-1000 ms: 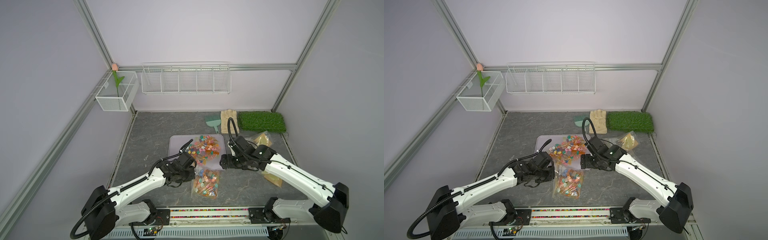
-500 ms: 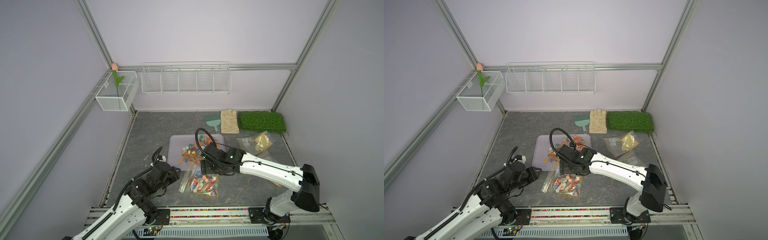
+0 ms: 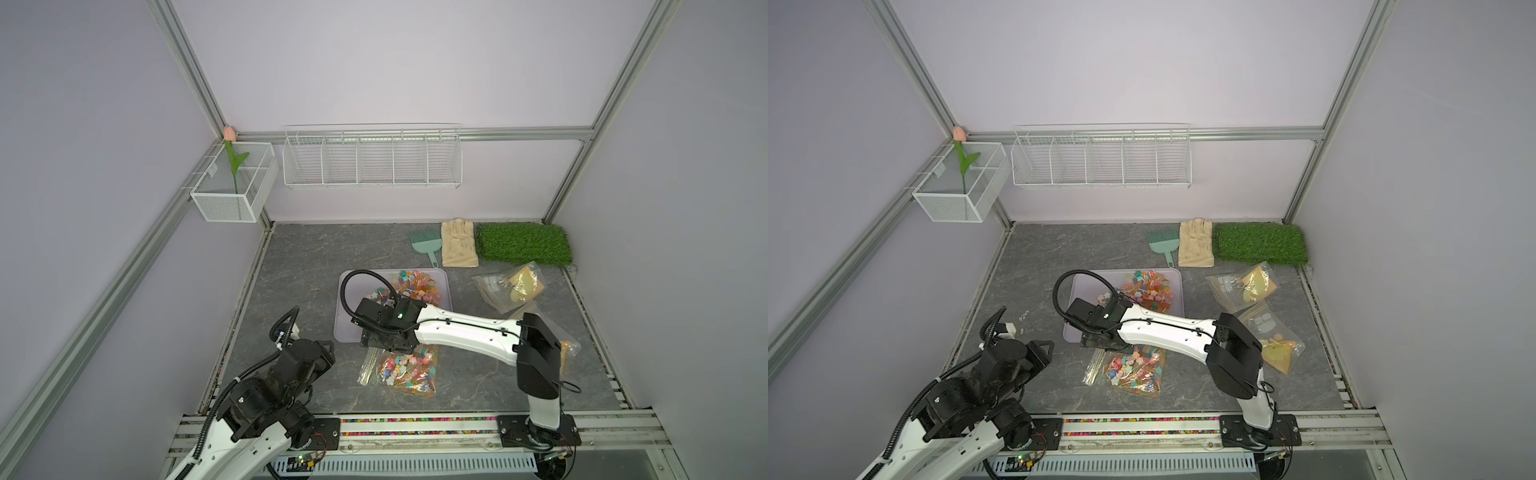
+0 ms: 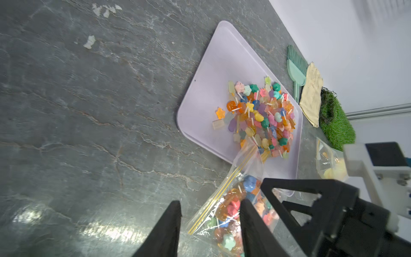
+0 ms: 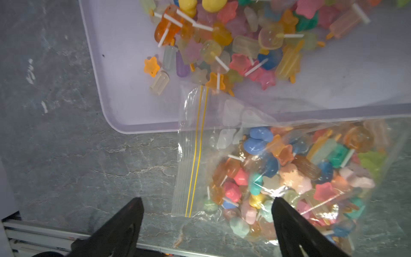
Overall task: Pour candies out of the ziploc bag
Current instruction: Open the ziploc bag at the center of the board.
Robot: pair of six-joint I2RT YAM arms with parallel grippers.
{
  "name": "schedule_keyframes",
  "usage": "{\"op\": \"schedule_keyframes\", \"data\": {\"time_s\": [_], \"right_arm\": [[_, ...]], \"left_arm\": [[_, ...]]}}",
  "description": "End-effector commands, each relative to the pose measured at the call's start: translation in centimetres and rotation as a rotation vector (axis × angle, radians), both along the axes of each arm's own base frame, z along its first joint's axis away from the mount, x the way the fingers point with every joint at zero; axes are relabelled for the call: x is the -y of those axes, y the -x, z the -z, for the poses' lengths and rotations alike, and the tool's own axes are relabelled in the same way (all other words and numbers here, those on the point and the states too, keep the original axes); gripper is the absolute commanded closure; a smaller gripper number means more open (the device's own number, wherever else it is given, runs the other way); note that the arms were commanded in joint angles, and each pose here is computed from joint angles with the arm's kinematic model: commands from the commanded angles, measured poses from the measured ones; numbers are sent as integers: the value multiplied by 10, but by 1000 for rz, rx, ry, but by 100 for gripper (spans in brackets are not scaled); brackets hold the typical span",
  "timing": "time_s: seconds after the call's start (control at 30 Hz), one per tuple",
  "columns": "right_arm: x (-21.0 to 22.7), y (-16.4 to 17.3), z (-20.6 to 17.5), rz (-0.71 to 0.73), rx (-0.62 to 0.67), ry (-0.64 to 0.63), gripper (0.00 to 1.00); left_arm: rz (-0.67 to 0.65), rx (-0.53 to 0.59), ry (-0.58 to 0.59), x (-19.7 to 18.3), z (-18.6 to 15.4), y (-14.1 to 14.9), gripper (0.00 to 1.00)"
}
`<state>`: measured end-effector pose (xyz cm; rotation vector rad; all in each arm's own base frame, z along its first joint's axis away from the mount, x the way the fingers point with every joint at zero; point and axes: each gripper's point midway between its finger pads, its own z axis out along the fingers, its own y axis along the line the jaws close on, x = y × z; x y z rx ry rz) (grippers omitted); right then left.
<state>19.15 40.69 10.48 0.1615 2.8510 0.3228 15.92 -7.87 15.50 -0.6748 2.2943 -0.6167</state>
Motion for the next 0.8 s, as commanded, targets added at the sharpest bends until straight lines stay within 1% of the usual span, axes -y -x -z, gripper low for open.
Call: {"op": "schedule_keyframes", "data": {"time_s": [0.0,0.1,0.17,0.4,0.63,0.77], "right_arm": [[-8,10,12,46,-65,-13,16],[-13,13,25,52,-92,-8,27],[-13,13,31,56,-98,-1,30],[-15,10,43,61,-113,5,34],[-16,6,50,66,-124,7,35],[-16,6,55,67,-132,10,41]], "left_arm": [[-50,-8,-21,-14,0,5,55],[-43,-5,-7,-12,2,5,55],[-40,-6,-6,-11,3,5,55],[-39,-2,-9,-12,6,5,54],[-44,0,-9,-13,7,5,54],[-49,3,-10,-14,7,4,53]]}}
